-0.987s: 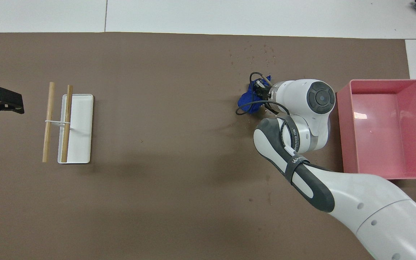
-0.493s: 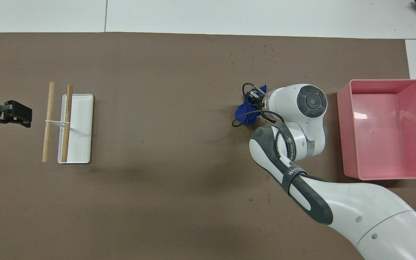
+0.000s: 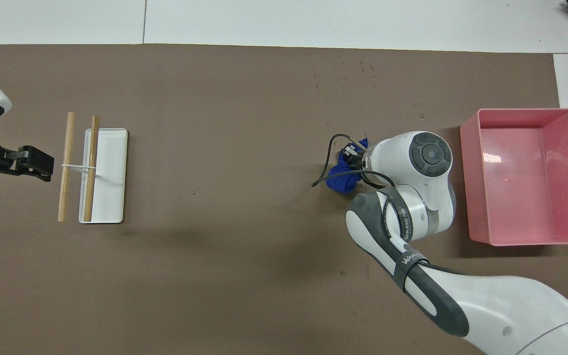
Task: Wipe water with towel using both arms
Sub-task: 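Wipe the water spill with the towel held in the right gripper, then carry the towel into the pink bin with the right gripper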
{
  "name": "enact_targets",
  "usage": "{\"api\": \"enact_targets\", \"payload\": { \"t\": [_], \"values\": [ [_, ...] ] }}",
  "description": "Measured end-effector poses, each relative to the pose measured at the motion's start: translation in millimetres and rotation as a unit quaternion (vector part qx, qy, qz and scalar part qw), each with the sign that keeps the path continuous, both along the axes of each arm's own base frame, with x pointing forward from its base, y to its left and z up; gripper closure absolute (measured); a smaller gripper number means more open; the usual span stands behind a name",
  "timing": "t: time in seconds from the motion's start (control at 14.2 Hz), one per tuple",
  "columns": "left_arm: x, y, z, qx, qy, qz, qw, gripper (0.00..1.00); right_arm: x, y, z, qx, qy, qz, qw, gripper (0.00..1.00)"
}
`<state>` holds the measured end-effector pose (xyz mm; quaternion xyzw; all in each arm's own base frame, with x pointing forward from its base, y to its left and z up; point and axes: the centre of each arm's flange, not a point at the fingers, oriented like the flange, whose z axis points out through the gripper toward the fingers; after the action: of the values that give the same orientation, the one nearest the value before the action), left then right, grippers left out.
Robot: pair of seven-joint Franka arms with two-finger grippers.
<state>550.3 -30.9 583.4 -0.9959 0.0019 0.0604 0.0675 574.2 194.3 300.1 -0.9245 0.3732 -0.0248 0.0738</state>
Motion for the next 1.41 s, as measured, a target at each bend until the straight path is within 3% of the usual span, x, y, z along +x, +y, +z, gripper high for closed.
{"api": "enact_targets", "payload": {
  "t": [0.21, 0.42, 0.7, 0.99, 1.2, 1.41],
  "values": [
    [-2, -2, 1, -0.006, 0.000, 0.000, 1.000, 0.00, -26.0, -7, 1, -0.010, 0.032, 0.002, 0.999, 0.82],
    [-2, -3, 2, -0.041, -0.002, 0.008, 0.999, 0.00, -54.0, -13, 3, -0.019, 0.060, 0.006, 0.998, 0.82],
    [-1, 4, 3, -0.045, -0.003, 0.011, 0.999, 0.00, -87.2, -17, 20, -0.034, 0.114, 0.017, 0.993, 0.82],
    [0, 3, 3, -0.047, -0.006, 0.002, 0.999, 0.00, -89.5, -38, 99, -0.025, 0.094, 0.011, 0.995, 0.82],
    [-1, -2, 3, -0.048, -0.005, -0.003, 0.999, 0.00, -69.4, -102, 173, -0.014, 0.068, 0.022, 0.997, 0.82],
    [-2, -7, 3, -0.048, -0.003, -0.008, 0.999, 0.00, -51.4, -196, 200, -0.015, 0.035, 0.075, 0.996, 0.82]
  ]
}}
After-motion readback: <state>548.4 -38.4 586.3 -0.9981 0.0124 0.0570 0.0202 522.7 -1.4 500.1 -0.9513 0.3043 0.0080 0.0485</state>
